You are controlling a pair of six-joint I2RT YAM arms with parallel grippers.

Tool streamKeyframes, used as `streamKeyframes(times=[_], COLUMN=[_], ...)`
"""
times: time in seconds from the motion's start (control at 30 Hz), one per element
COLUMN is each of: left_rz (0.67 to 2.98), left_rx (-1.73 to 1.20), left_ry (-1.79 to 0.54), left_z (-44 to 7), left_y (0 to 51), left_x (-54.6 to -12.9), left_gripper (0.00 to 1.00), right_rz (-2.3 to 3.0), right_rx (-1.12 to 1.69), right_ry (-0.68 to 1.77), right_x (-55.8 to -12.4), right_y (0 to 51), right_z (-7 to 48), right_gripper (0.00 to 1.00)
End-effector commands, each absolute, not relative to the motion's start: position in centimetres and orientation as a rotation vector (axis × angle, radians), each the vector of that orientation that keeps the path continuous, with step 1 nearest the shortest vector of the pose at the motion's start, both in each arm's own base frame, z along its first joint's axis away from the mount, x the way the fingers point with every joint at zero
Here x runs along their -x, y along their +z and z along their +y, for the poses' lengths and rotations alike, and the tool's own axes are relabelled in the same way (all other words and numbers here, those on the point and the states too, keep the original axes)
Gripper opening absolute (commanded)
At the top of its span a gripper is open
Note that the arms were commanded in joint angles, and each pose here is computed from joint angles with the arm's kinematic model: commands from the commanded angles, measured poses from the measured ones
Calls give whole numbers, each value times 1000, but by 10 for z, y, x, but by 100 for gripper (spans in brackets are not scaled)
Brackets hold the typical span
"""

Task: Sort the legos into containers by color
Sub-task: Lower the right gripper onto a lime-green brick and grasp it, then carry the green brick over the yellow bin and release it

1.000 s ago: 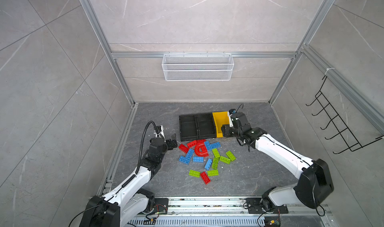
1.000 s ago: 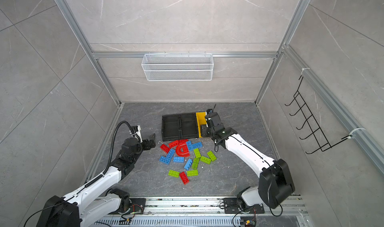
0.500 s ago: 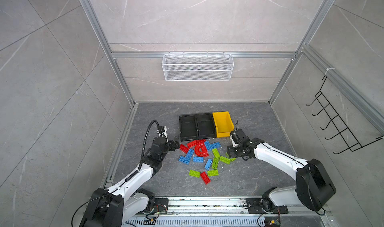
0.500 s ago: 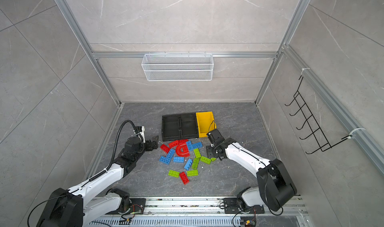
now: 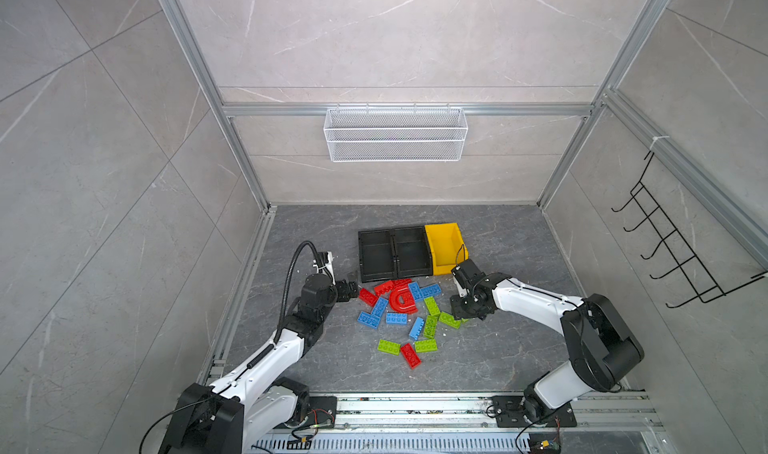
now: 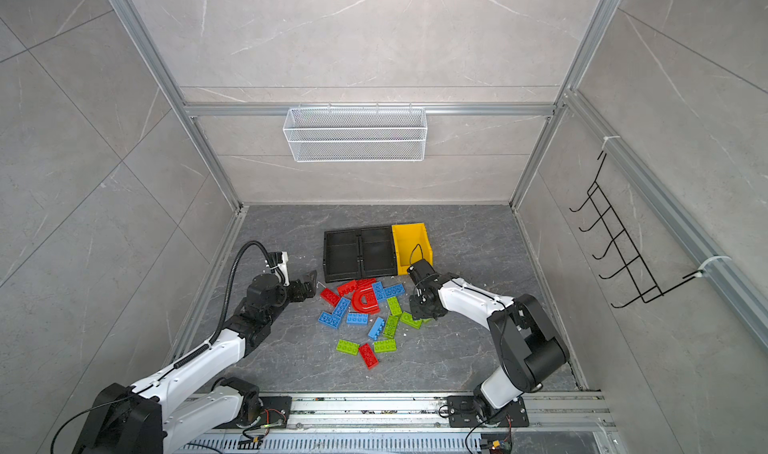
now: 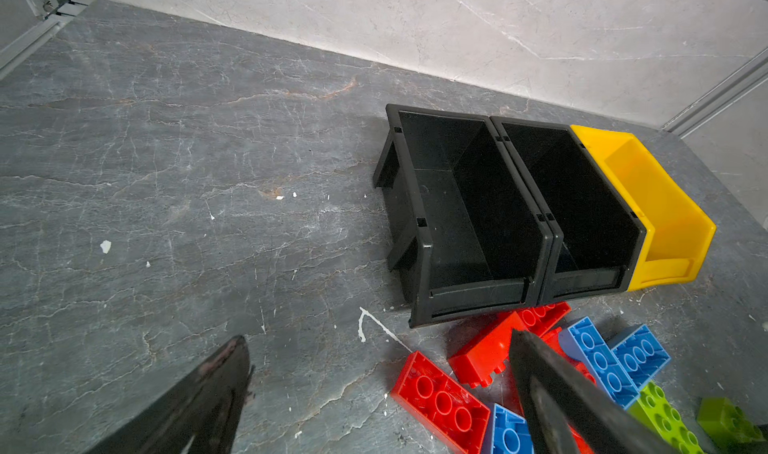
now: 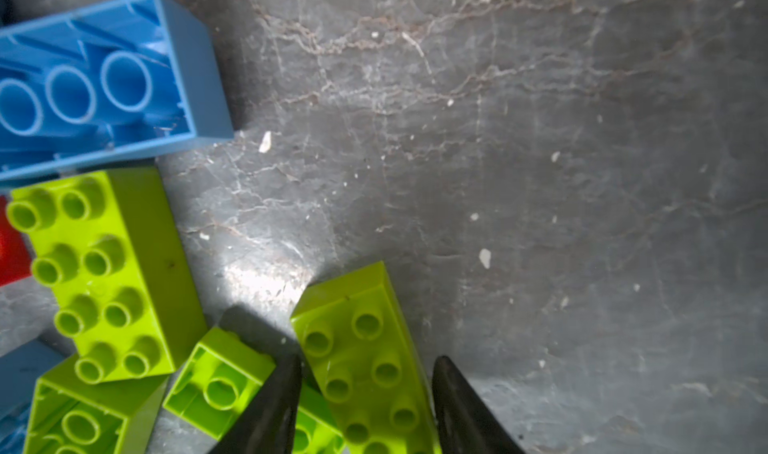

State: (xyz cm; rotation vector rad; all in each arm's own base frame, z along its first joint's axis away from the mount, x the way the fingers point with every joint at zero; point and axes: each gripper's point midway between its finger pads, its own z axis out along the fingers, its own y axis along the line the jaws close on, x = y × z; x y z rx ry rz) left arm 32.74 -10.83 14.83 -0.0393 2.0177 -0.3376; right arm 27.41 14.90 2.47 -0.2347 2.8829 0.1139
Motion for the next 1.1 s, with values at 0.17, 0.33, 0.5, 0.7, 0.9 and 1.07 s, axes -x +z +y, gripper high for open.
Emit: streamKeyframes(times=[0.17, 0.33, 0.5, 0.7, 0.9, 1.07], left_rz=[1972, 1983, 1980, 1994, 2002, 2000], left_rx=[61, 59, 56, 42, 36, 41], left_ry=[-371, -367, -351, -344, -359, -344], left_z=[-110, -111, -108, -109, -112, -110], left_y=[164, 161, 161, 159, 157, 157], left_x=[-330, -331, -331, -331, -331, -332], left_gripper=[100, 100, 100, 100, 100, 100], right_rz=[2920, 2852, 2738, 2621, 2515, 2506], right_rx=[226, 222, 214, 203, 213, 190], right_ry=[136, 145, 137, 238, 302, 316], right_x=[-278, -289, -309, -355, -419, -461], right_y=[20, 39, 78, 126, 148, 144], right_z=[158, 160, 156, 156, 167, 172], right_gripper=[41, 32, 27, 26, 26, 25])
